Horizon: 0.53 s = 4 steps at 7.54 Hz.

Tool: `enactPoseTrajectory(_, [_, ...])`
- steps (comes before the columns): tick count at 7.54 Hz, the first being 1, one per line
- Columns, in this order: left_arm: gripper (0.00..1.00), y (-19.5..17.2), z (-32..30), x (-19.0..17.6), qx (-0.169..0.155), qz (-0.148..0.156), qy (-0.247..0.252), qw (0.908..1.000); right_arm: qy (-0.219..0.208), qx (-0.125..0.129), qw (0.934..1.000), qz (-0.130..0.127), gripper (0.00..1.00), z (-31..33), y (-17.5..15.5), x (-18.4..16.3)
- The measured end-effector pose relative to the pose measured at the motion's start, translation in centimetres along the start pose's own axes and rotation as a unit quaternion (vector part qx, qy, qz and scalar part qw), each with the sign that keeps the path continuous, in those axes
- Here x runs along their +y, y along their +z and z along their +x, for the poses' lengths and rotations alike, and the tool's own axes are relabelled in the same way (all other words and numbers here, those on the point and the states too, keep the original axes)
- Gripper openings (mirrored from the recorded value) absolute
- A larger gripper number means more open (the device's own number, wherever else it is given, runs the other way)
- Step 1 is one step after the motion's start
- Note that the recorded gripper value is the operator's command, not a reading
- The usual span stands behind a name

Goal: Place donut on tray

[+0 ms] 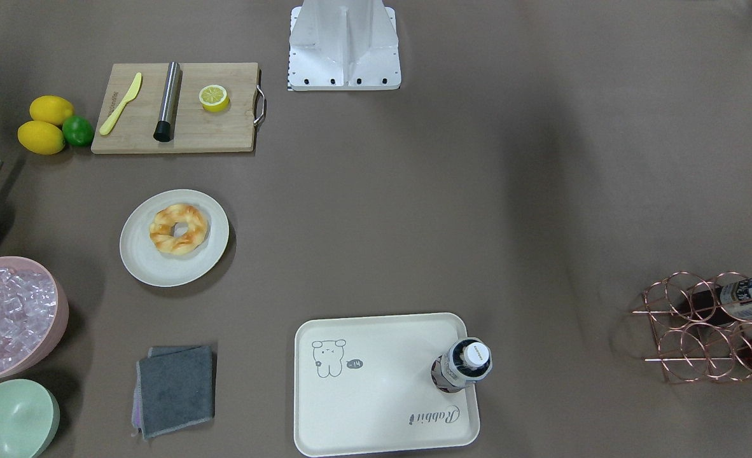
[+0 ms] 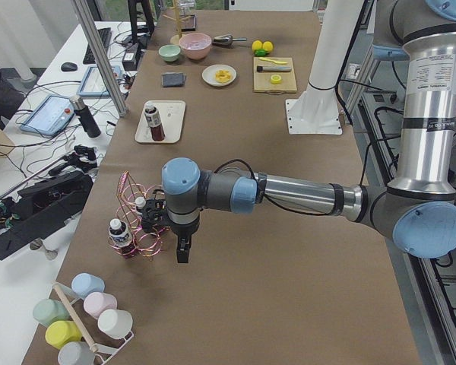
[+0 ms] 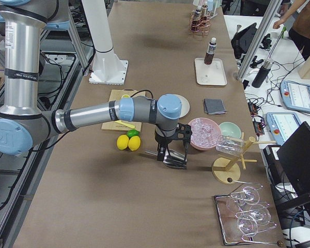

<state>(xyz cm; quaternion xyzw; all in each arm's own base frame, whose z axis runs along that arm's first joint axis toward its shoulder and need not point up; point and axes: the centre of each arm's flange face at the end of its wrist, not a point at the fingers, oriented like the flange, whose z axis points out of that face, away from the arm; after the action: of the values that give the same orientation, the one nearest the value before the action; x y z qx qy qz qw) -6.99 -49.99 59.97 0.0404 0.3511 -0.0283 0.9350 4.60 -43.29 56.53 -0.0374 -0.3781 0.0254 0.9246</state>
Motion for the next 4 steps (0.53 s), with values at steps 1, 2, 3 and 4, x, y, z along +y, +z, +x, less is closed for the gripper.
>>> enactPoseTrajectory(1, [0.99,0.0,0.0,0.0,0.000,0.000,0.000,1.0000,0.004,-0.004,1.0000,-0.004,1.00,-2.8,0.7,-1.1])
enactPoseTrajectory(2, [0.99,0.0,0.0,0.0,0.000,0.000,0.000,1.0000,0.004,-0.009,0.9999,-0.004,1.00,-5.5,1.6,-1.8])
enactPoseTrajectory(3, [0.99,0.0,0.0,0.0,0.000,0.000,0.000,1.0000,0.014,-0.016,0.9998,0.002,1.00,-8.2,2.7,-2.2])
enactPoseTrajectory(4, [0.99,0.0,0.0,0.0,0.000,-0.001,-0.001,1.0000,0.016,-0.024,0.9995,0.012,1.00,-10.5,4.2,-2.5])
